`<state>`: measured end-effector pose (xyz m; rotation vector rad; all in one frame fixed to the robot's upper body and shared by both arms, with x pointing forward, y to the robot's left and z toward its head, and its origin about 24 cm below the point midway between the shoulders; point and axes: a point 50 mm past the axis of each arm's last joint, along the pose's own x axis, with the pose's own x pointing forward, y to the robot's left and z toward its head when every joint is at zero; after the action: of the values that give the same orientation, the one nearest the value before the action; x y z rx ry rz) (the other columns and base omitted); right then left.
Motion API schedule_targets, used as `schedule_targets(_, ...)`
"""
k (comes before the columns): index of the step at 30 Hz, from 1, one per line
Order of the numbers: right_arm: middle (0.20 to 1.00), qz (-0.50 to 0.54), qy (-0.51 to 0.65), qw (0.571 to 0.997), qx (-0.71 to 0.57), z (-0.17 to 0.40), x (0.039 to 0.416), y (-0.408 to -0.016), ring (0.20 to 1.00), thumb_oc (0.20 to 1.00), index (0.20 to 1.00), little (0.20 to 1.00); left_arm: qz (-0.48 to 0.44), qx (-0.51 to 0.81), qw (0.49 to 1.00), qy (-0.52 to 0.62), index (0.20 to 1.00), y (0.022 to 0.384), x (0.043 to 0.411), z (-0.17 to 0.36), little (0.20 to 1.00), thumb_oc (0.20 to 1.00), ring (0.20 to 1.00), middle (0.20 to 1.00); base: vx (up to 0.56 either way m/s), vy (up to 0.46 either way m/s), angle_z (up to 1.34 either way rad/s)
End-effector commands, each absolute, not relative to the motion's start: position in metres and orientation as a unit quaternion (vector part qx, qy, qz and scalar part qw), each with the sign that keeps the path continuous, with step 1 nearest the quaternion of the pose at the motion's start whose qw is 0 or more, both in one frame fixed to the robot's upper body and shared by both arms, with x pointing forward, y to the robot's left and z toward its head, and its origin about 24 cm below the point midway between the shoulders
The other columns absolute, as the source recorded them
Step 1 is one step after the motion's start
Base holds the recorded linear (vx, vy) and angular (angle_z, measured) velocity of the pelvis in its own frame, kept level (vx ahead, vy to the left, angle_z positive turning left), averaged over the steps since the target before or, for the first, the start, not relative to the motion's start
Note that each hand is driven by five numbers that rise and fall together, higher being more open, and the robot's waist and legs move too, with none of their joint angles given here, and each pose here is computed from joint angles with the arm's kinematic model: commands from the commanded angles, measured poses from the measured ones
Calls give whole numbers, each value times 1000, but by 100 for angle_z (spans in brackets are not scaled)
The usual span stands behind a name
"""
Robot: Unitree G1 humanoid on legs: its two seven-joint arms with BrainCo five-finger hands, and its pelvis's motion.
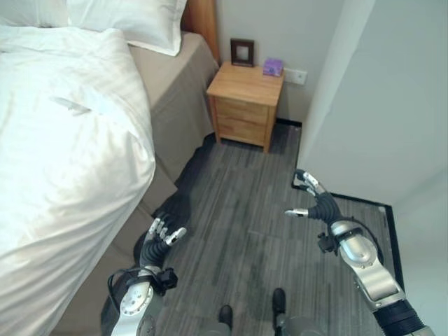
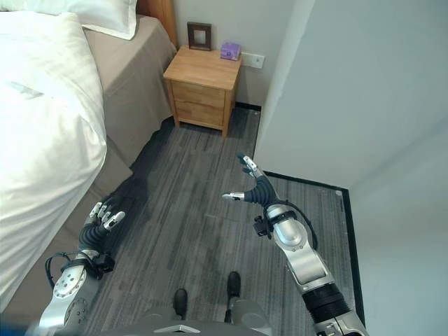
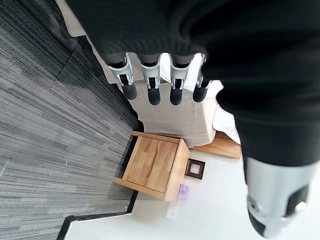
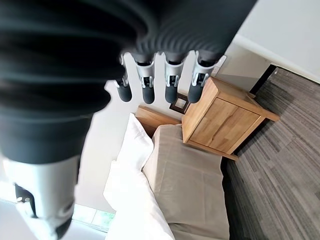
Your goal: Making the bed.
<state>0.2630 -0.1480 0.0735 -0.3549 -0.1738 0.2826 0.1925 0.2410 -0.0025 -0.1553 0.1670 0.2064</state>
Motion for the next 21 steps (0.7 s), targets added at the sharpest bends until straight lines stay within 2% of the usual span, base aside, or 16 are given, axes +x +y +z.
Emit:
schedule_targets(1, 1000, -76, 264, 960, -57, -72, 216, -224, 1000, 1000, 1000, 1000, 179, -32, 935, 304, 1000, 234, 178, -99, 1000, 1000, 1000, 1000, 43, -6, 24)
schedule_targets(2, 1000, -76, 264, 960, -57, -72, 216, -224, 1000, 1000, 1000, 1000, 179, -32, 935, 304, 1000, 234, 178, -99, 1000, 1000, 1000, 1000, -208, -207, 40)
schedule_targets(4, 1000, -83, 222, 967, -94, -54, 227, -227, 1000, 1000, 1000, 1000, 117, -10, 970, 213, 1000, 213, 215, -63, 1000, 1000, 1000, 1000, -277, -236, 75)
schedule_targets(8, 1000, -88, 201, 967, -125, -45, 230, -232, 1000, 1000, 1000, 1000, 94, 27, 977, 187, 1000, 210, 220, -50, 1000, 1000, 1000, 1000, 23, 2, 26)
schedule_targets(10, 1000, -80, 147, 974, -155, -22, 242, -230, 1000, 1000, 1000, 1000, 102, 102, 988, 56, 1000, 217, 242, 6, 1000, 1000, 1000, 1000, 59, 14, -34)
schedule_targets(14, 1000, -77, 110, 976, -171, -7, 248, -230, 1000, 1000, 1000, 1000, 119, 124, 985, 1, 1000, 222, 246, 28, 1000, 1000, 1000, 1000, 96, -23, 31)
schedule_targets(15, 1000, -79, 28, 976, -200, 27, 260, -231, 1000, 1000, 1000, 1000, 132, 124, 980, -77, 1000, 223, 254, 61, 1000, 1000, 1000, 1000, 340, -149, 47)
schedule_targets(17, 1000, -85, -14, 976, -200, 46, 264, -231, 1000, 1000, 1000, 1000, 139, 117, 976, -118, 1000, 224, 254, 77, 1000, 1000, 1000, 1000, 407, -227, 25)
schedule_targets(21, 1000, -80, -40, 977, -196, 56, 266, -227, 1000, 1000, 1000, 1000, 143, 108, 974, -137, 1000, 226, 252, 85, 1000, 1000, 1000, 1000, 253, -149, 30)
